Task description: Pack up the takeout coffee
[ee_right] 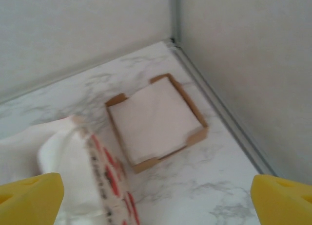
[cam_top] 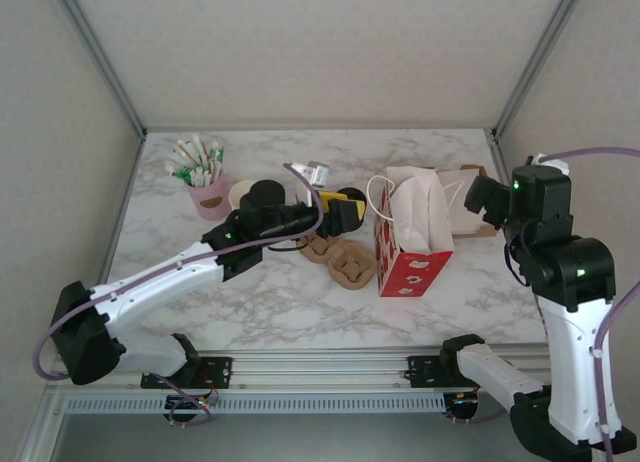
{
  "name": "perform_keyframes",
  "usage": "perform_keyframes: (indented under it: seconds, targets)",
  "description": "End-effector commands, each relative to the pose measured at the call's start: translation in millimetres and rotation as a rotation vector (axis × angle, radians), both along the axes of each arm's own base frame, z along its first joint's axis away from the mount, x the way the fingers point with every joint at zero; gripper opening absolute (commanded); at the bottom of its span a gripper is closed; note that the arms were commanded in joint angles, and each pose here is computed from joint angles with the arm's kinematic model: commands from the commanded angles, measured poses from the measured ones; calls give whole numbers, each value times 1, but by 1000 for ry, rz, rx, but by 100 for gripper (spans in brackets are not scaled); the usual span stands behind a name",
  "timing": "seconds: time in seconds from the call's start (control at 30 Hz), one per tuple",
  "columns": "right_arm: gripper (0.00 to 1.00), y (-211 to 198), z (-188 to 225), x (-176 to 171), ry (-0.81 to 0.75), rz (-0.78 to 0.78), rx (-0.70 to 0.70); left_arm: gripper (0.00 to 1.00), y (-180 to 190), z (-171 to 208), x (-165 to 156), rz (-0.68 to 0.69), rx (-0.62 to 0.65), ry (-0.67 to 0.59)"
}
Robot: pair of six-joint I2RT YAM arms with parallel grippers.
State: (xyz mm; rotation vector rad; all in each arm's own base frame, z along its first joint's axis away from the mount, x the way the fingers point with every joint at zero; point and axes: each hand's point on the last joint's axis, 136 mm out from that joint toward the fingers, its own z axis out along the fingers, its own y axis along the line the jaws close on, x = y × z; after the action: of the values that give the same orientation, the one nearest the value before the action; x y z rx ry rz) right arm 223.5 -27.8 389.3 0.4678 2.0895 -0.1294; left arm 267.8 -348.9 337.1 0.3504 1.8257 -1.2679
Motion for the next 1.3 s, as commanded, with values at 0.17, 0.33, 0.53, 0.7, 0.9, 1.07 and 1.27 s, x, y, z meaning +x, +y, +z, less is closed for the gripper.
perform_keyframes:
  seconds: [0.17,0.33,0.53,0.7,0.9,1.07,1.27]
  targets:
    - [91,-17,-79,20,130,-94,197,57,32,-24,12,171,67,-8]
    - [84,-18,-126,27,180,-96,378,49,27,-44,11,186,107,18]
    - [72,-17,-179,36,225,-85,542,45,19,-56,10,182,125,33]
    - [62,-8,-214,45,268,-43,615,44,7,-64,10,158,135,45]
    - [59,0,-251,52,347,-10,682,44,0,-69,11,150,140,49]
    - [59,6,-266,55,374,13,712,43,-4,-71,11,141,141,54]
    - [59,24,-280,62,424,78,741,43,-9,-74,13,132,145,56]
